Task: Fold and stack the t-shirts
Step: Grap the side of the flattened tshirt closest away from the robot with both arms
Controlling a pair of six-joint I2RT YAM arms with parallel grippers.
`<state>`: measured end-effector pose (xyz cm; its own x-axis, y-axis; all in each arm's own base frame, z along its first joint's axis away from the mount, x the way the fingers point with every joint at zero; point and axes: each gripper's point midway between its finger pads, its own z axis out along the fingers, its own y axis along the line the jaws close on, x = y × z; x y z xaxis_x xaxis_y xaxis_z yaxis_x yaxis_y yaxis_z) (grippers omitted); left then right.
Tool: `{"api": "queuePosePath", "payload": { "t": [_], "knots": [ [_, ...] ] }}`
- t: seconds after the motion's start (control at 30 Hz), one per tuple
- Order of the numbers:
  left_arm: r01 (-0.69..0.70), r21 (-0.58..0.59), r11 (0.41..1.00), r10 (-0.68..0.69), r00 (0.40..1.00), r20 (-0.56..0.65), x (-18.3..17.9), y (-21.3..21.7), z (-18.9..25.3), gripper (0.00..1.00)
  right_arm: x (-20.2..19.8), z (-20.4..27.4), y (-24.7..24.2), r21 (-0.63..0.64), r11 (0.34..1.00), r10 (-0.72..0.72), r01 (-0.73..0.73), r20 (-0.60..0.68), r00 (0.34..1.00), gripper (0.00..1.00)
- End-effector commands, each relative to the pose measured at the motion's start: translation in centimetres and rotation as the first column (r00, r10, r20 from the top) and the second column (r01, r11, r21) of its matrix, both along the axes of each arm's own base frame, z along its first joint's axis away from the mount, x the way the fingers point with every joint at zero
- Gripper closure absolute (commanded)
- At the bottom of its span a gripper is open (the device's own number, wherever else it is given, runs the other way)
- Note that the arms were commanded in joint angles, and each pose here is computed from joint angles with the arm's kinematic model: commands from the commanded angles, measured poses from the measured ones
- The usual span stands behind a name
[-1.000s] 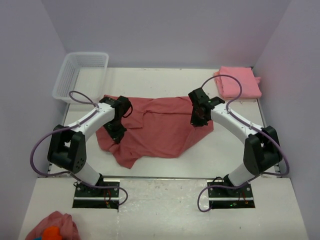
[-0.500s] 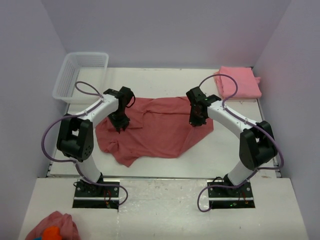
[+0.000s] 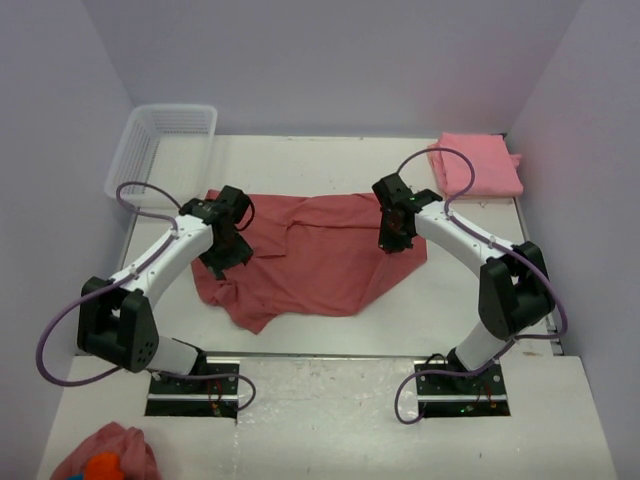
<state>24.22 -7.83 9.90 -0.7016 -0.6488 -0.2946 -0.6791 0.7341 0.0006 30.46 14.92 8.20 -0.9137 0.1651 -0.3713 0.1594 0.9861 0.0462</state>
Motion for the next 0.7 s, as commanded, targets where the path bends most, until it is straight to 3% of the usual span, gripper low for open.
{"api": "queuePosePath", "payload": {
  "t": [0.0,0.13,0.47,0.67],
  "knots": [
    [-0.064,-0.126,0.99,0.071,0.996,0.055,-0.1,-1.7,-0.1,0.4,0.9,1.3,0.3,0.026,1.0,0.014,-0.015,0.047,0.999,1.0],
    [-0.078,-0.125,0.989,0.085,0.995,0.054,-0.2,-1.5,-0.9,0.4,0.6,1.5,0.2,0.028,0.999,0.026,-0.027,0.056,0.998,1.0],
    [-0.136,0.083,0.987,0.139,0.99,-0.027,-1.2,2.9,-0.6,0.43,0.0,0.9,-0.3,0.046,0.998,0.03,-0.032,0.055,0.998,1.0],
    [-0.202,0.101,0.974,0.209,0.976,-0.062,-3.0,4.6,-1.5,0.44,0.3,0.9,-0.3,0.048,0.998,0.033,-0.036,0.055,0.998,1.0]
  ]
}}
